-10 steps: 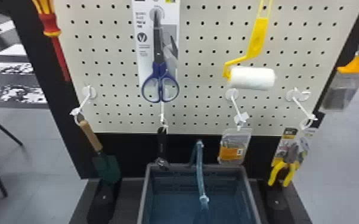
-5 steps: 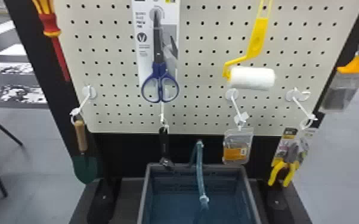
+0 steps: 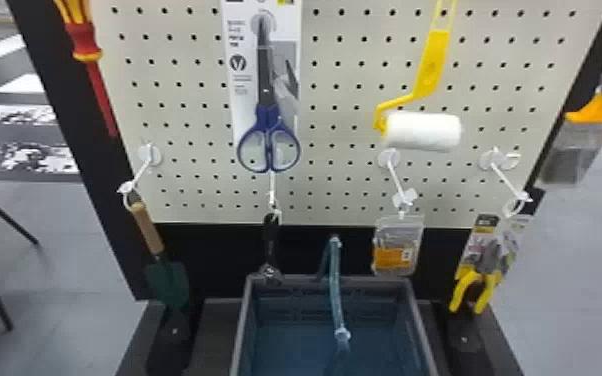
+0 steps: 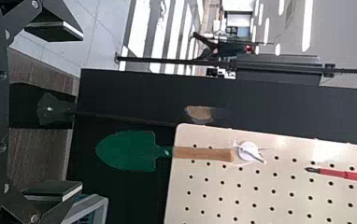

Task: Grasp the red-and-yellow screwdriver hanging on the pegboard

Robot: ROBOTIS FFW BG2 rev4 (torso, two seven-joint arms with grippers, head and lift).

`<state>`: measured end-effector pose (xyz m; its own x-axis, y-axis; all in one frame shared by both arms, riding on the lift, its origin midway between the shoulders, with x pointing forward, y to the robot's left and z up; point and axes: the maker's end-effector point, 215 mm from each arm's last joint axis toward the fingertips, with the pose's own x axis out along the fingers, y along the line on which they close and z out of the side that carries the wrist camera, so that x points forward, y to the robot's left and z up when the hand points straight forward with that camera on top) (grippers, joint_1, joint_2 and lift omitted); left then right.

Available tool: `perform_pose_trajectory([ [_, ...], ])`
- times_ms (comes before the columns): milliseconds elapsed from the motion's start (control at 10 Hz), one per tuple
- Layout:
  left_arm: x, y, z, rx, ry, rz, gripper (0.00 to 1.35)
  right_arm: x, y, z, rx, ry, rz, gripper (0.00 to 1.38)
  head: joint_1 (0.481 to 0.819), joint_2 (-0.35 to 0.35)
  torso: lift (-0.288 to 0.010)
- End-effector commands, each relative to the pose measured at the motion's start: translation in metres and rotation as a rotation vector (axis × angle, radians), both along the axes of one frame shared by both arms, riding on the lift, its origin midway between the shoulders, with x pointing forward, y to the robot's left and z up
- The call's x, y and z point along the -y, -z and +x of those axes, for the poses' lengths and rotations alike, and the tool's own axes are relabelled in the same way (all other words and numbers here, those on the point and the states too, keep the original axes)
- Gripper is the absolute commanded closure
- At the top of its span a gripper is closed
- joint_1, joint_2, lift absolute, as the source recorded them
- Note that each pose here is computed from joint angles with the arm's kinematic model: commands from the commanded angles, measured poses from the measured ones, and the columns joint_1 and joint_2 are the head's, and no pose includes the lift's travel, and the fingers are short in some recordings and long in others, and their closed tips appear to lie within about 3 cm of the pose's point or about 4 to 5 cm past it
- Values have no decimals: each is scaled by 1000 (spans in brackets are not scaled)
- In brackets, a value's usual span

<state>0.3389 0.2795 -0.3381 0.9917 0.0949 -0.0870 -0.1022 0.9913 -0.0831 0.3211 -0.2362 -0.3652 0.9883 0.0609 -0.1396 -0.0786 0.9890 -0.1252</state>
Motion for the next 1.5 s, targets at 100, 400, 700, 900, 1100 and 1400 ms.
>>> perform_pose_trajectory([
  [100, -5, -46, 20, 47, 23, 22, 174, 0, -1, 0, 1, 1, 1, 236, 549, 0, -100],
  [400, 0, -113, 45, 114, 90, 75, 174, -1, 1, 0, -2, -1, 0, 234, 549, 0, -100],
  [700, 4, -164, 68, 156, 170, 142, 174, -2, 1, 0, -2, -3, 1, 234, 549, 0, -100],
  [900, -2, -203, 84, 196, 196, 221, 174, -2, 0, 2, 2, -4, -2, 234, 549, 0, -100],
  [1100, -1, -229, 93, 210, 223, 258, 171, -2, 1, 2, 0, -4, -3, 234, 549, 0, -100],
  [1400, 9, -266, 112, 233, 299, 324, 170, -4, 0, 4, 2, -6, -3, 234, 549, 0, -100],
])
